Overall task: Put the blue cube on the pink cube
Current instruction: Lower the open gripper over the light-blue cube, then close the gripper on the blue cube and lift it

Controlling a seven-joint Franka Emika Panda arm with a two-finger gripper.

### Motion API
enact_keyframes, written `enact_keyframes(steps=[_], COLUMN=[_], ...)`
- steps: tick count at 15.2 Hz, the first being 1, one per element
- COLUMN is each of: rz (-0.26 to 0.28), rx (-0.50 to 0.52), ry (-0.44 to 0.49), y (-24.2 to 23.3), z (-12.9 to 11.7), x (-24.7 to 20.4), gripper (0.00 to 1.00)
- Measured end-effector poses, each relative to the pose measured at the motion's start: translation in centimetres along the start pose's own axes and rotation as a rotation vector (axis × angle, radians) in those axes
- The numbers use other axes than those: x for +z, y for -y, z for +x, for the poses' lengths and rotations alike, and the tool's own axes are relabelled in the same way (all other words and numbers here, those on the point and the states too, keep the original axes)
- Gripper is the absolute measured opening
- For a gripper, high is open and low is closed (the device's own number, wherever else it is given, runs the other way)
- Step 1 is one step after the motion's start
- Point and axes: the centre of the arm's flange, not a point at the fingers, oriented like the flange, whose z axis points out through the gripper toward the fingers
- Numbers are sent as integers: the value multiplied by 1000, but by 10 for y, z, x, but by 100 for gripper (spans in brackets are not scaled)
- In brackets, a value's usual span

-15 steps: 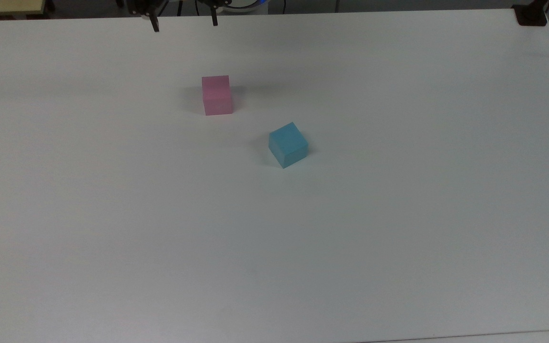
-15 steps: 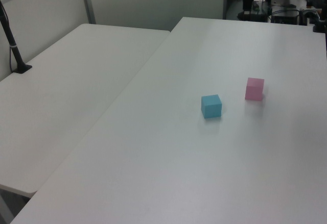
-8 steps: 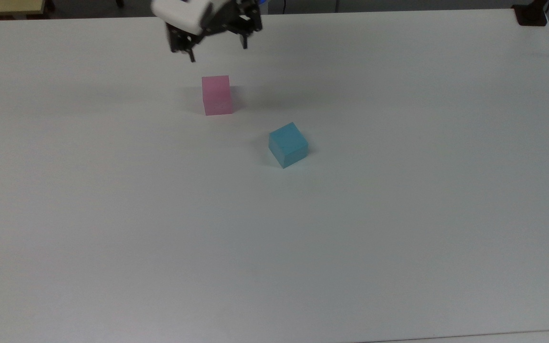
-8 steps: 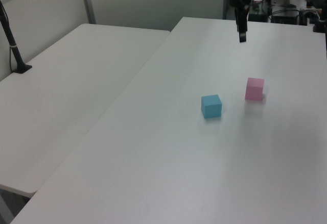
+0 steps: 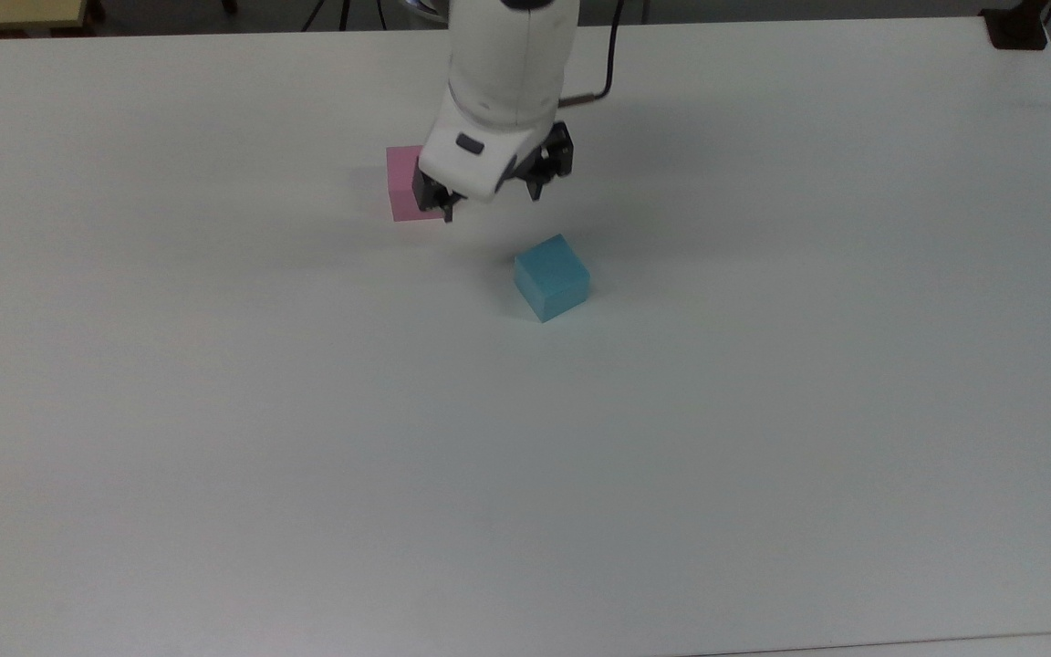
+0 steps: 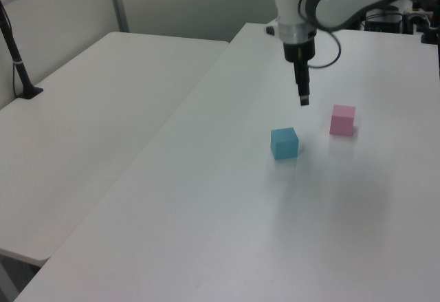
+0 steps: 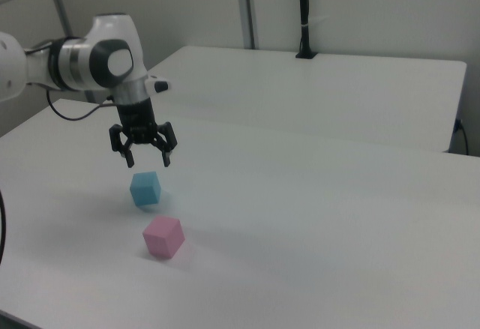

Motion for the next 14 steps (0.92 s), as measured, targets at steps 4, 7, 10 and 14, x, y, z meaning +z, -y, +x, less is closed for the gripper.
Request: enact_keyframes(steps=[4, 7, 10, 14], rz=[0, 2, 4, -15], rx=[55, 79, 76, 52], ry=[3, -22, -24, -3], y=[21, 33, 41, 52], z=[16, 21, 27, 34], x=[30, 34, 50, 71], gripper=[100, 100, 100, 100])
